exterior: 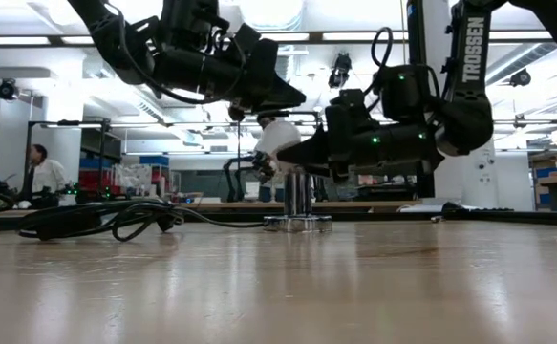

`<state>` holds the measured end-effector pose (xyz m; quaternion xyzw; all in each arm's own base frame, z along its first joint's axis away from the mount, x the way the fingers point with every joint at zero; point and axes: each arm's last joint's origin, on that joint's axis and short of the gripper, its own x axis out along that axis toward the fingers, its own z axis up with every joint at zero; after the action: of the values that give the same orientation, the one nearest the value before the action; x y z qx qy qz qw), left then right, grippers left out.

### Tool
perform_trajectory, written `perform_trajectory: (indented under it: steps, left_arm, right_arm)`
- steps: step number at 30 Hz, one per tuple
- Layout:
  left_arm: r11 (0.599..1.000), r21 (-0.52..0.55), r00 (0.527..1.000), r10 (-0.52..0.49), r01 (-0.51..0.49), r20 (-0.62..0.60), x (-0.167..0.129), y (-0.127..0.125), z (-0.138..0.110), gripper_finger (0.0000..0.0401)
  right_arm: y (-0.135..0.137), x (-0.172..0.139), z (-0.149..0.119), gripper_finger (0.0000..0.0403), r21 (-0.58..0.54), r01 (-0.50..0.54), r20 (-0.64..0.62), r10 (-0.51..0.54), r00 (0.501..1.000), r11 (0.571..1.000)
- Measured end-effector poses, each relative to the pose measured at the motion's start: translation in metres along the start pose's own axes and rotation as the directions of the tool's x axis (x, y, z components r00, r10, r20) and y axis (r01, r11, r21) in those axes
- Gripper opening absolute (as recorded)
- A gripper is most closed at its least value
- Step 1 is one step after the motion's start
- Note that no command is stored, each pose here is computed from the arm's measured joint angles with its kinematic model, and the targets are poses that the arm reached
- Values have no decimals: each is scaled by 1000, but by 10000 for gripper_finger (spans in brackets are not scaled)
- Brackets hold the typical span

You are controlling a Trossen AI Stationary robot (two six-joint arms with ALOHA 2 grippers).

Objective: Screw lightbulb
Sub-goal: Insert the white lightbulb into the metal lamp

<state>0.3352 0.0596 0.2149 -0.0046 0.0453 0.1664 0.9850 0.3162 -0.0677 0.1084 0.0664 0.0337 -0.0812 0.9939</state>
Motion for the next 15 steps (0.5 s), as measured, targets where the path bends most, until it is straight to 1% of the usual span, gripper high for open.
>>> perform_trajectory:
  steps: [4,9,10,13,15]
  left_arm:
    - [1000,-12,1000,-2,2,31,-5,0,9,95]
    - [1000,-12,997,-7,7,76,-11,1,22,105]
    - [1000,-12,996,-23,25,81,-12,1,24,108]
    - [993,-6,989,-115,116,92,-13,-1,25,116]
    - [990,-4,984,-138,139,110,-13,-2,26,122]
  right_arm:
    - [0,-8,-3,137,6,9,5,-9,1000,1000]
    - [1,-16,1,142,30,5,83,-8,997,1000]
    - [1,-18,2,146,34,11,103,-14,995,999]
    - [1,-22,5,151,34,11,152,-16,988,999]
    - [1,-23,4,148,29,12,147,-16,989,1000]
